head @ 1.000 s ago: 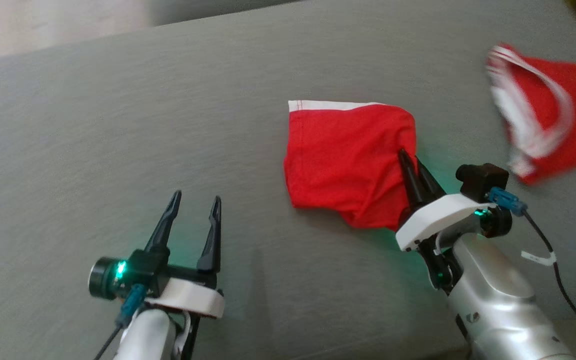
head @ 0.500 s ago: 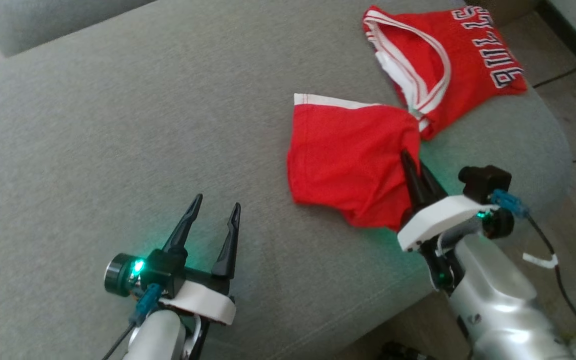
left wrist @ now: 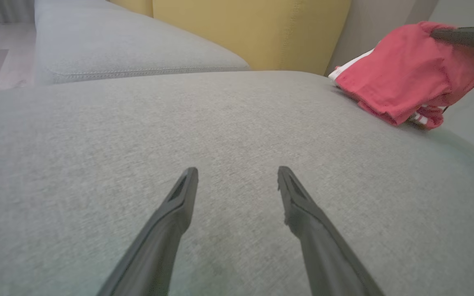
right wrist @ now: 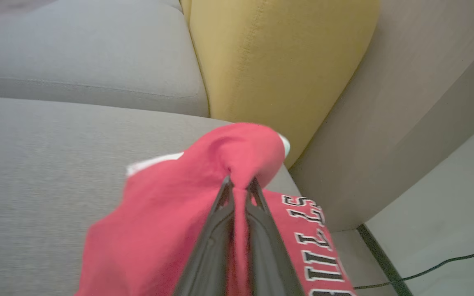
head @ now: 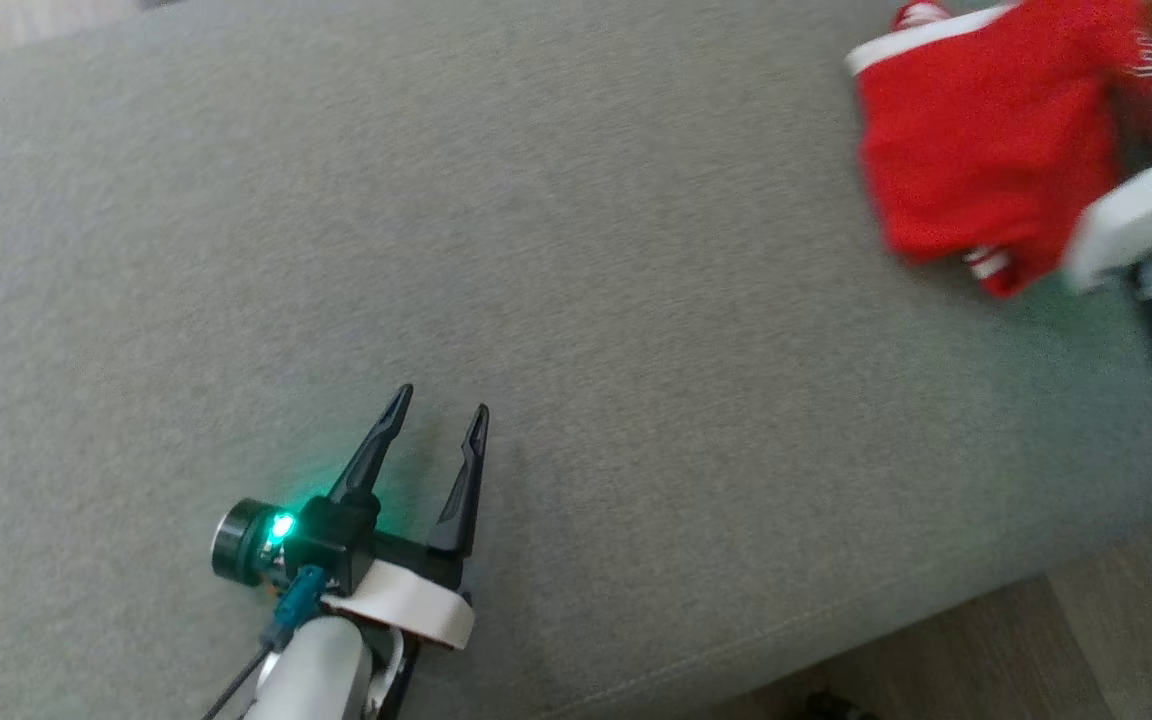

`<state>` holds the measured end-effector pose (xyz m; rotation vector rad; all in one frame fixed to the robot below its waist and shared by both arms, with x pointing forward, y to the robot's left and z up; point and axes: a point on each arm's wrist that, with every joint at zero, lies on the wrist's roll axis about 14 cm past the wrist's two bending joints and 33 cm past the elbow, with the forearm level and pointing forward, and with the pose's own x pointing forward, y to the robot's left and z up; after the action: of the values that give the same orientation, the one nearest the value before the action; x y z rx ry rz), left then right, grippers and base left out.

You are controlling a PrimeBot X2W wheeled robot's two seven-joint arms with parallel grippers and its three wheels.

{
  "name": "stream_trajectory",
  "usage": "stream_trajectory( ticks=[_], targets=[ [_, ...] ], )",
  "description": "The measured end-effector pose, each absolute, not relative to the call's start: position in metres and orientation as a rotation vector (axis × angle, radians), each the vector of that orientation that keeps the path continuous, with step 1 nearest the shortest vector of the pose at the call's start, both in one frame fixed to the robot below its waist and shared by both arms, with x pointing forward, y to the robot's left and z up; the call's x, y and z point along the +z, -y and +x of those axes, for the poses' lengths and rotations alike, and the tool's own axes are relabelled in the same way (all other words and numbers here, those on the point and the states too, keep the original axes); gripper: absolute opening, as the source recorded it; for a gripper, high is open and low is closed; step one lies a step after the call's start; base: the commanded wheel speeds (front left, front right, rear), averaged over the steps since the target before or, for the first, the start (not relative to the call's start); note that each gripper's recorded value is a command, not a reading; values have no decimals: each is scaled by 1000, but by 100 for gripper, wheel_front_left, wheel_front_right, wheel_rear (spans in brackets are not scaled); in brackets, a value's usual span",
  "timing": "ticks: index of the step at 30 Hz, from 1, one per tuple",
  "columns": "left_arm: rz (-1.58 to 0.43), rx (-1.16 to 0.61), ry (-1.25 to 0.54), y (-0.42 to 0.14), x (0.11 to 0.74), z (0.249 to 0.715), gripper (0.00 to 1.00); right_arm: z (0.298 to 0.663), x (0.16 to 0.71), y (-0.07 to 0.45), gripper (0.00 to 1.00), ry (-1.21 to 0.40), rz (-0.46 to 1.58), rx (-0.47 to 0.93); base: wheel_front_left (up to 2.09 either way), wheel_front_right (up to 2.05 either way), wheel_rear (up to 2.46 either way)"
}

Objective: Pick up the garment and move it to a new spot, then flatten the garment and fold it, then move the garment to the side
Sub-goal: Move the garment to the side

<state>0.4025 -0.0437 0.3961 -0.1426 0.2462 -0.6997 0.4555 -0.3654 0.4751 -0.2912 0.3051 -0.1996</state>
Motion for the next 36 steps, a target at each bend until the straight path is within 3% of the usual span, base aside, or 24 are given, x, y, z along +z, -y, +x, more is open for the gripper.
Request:
stream_trajectory(
  ticks=[3, 4, 11, 20, 36],
  targets=[
    [-144, -672, -257, 35, 391, 406, 100, 458, 479, 396, 0, -354, -371, -247, 0, 0, 0],
    [-146, -658, -260, 30, 389, 409, 100, 463, 480, 407, 100, -370, -391, -272, 0, 0, 0],
    [-143, -615, -251, 18, 389, 419, 100, 479, 494, 413, 100, -283, -368, -323, 0, 0, 0],
    [-114, -482, -200, -18, 407, 430, 100, 513, 508, 297, 100, -71, -187, -158, 0, 0, 0],
    [-76, -123, -171, -131, 427, 390, 100, 452, 438, 153, 100, -160, 71, 135, 0, 0, 0]
  ],
)
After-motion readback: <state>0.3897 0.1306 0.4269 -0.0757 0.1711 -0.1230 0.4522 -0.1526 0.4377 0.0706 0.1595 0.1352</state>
